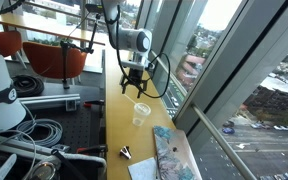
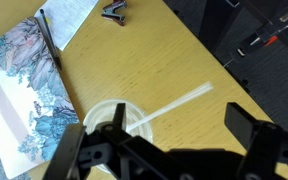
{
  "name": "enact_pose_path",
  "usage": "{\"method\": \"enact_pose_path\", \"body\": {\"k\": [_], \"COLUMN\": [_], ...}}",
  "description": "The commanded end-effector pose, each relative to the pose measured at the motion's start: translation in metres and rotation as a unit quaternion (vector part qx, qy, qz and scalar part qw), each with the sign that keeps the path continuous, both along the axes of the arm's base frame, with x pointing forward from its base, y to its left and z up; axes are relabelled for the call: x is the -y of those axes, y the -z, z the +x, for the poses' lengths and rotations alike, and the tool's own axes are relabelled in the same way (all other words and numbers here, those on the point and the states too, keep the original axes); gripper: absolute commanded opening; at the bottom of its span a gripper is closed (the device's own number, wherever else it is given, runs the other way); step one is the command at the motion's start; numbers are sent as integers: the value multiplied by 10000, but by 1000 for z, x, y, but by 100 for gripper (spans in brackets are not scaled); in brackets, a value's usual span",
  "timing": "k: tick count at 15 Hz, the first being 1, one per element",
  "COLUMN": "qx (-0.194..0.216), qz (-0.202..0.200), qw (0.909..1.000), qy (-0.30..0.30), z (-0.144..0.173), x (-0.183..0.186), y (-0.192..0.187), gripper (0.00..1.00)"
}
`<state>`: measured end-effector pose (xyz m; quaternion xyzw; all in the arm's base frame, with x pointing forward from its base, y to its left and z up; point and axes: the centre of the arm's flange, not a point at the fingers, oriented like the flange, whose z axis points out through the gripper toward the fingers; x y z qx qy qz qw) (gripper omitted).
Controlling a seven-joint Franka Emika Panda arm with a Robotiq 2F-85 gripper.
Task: Put the straw inside the plastic cup
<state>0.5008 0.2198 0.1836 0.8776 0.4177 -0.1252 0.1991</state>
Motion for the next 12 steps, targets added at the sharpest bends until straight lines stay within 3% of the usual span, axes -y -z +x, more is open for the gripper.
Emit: {"method": "enact_pose_path", "body": {"k": [1, 12], "qx": [124, 116], "qz": [-179, -304], "qw": [9998, 9992], "qy": [40, 243], "z": [-5, -7], "x": [7, 26], "y": [-5, 4], "gripper": [100, 100]}}
